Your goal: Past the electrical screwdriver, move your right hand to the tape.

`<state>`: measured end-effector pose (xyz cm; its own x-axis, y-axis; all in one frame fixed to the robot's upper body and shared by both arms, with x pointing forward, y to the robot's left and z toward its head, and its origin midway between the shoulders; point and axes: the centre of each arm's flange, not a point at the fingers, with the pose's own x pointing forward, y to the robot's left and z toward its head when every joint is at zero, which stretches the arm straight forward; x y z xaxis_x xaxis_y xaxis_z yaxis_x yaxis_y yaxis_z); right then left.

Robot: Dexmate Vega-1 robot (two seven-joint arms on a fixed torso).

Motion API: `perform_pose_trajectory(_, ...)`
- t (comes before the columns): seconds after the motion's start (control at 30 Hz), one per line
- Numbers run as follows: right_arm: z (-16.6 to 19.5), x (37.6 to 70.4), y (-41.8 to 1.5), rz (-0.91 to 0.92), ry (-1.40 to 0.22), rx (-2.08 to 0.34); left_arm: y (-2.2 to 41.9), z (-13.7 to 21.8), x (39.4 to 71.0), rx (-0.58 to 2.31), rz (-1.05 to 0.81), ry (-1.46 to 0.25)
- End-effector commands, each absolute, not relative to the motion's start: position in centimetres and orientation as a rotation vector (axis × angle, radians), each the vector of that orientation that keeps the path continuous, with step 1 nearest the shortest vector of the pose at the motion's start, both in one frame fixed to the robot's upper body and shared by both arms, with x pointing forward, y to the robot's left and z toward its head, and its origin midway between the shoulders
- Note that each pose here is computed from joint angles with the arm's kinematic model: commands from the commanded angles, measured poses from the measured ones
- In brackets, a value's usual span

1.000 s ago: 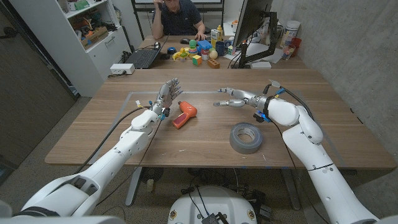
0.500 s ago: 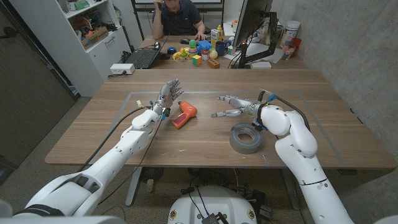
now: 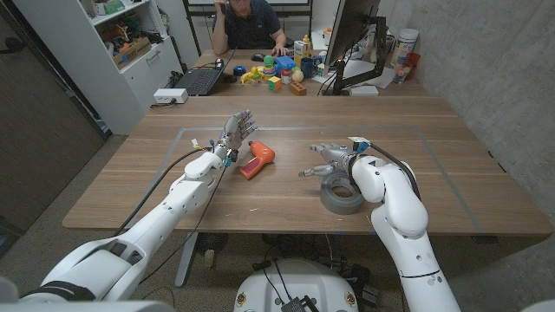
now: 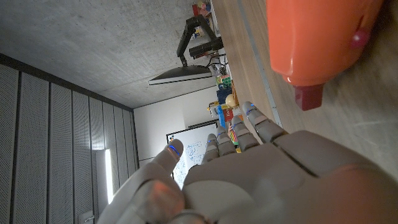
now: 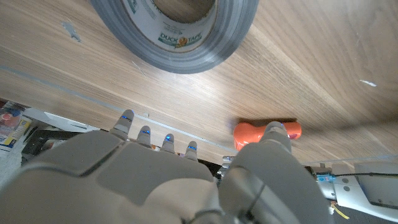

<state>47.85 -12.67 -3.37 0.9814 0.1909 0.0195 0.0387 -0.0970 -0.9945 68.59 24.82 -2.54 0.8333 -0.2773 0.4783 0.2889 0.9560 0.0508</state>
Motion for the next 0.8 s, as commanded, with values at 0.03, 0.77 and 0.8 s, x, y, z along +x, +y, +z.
perform_pose_trajectory(0.03, -5.0, 47.4, -12.5, 0.088, -0.030, -1.719, 24.9, -2.6, 68.6, -0.021, -0.304, -0.498)
perform_pose_trajectory(0.77, -6.3, 46.9, -12.8, 0.073, 0.001, -1.713, 24.8, -3.0, 68.3, -0.022, -0.306, -0.492)
perform_pose_trajectory(0.8, -6.3, 46.9, -12.8, 0.074, -0.003, -1.710, 24.8, -3.0, 68.3, -0.023, -0.305, -0.492)
